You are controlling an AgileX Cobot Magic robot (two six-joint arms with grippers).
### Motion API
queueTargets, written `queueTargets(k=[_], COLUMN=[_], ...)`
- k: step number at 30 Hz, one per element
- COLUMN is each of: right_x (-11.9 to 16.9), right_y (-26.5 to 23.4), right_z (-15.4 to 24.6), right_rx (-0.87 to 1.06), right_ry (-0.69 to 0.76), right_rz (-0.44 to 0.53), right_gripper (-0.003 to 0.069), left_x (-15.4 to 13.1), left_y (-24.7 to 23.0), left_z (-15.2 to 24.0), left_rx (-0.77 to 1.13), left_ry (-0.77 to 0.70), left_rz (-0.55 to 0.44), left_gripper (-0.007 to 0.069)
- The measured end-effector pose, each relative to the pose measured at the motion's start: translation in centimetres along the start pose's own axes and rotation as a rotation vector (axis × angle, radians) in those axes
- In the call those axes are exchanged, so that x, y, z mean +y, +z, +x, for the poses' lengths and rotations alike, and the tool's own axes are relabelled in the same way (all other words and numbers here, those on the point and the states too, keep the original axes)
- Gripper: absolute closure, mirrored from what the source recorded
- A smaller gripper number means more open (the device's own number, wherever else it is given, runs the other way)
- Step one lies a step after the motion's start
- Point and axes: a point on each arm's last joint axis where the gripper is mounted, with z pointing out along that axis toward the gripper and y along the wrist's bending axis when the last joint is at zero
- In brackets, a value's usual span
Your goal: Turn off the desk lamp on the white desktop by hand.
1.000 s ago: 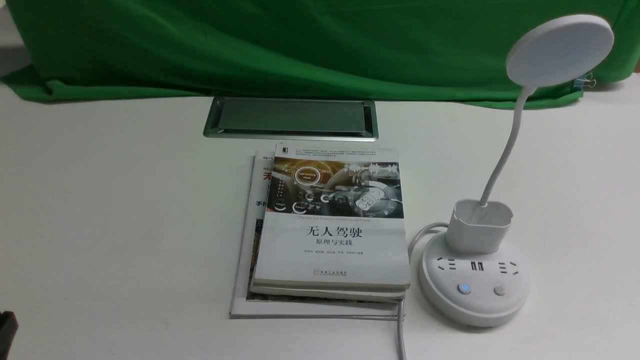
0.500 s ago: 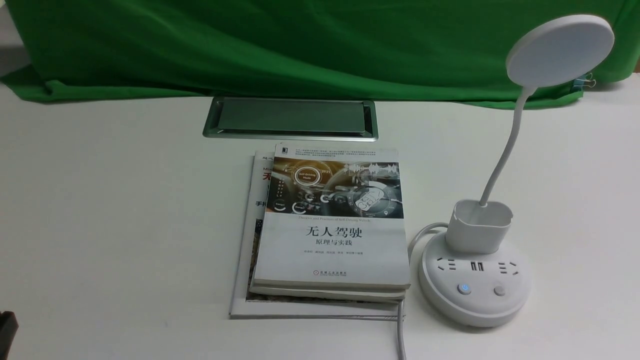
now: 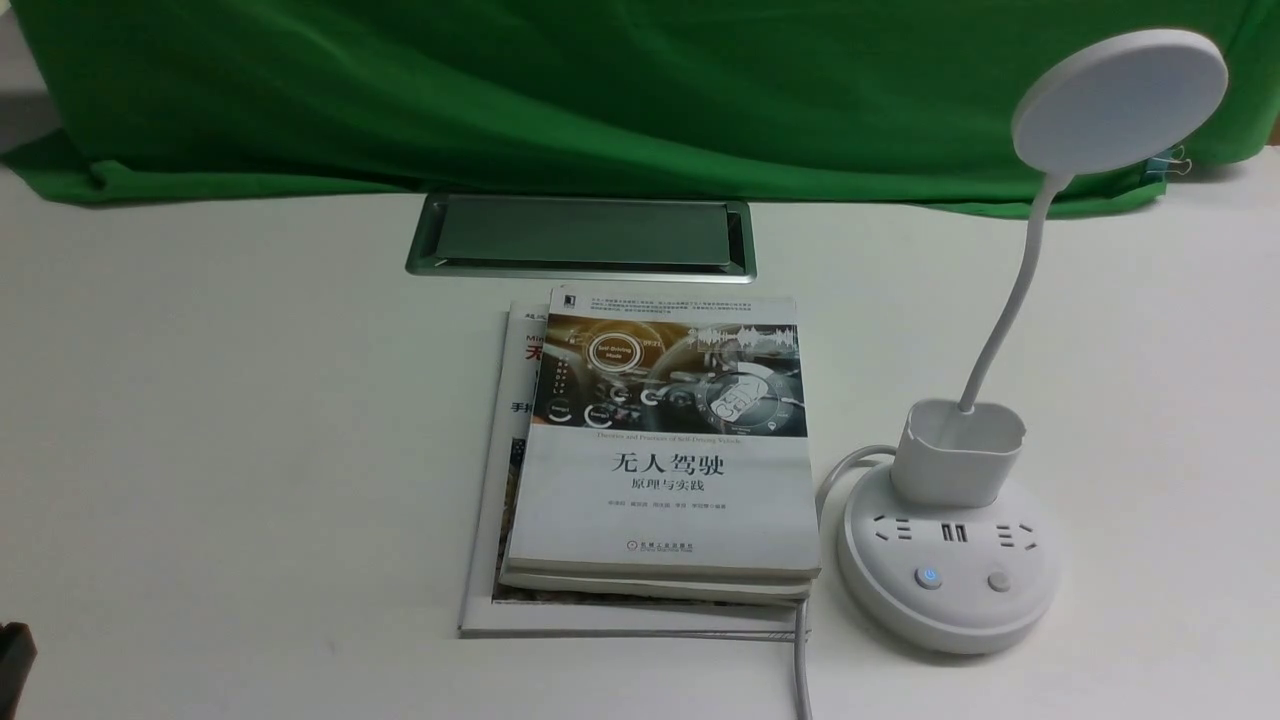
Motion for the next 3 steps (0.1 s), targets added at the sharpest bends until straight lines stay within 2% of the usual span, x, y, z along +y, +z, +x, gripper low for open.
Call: queueTargets(k=[3], right_x=[0.0], right_y=[0.0], right_z=[0.0], right_rx=[0.0], right_ry=[0.0], right_rz=[0.0], right_gripper=[0.0613], left_x=[0.0], left_y=[0.0], left_z=[0.0], left_rx=[0.0], left_ry=[0.0], left_rz=[0.0], left_gripper=[0.0606])
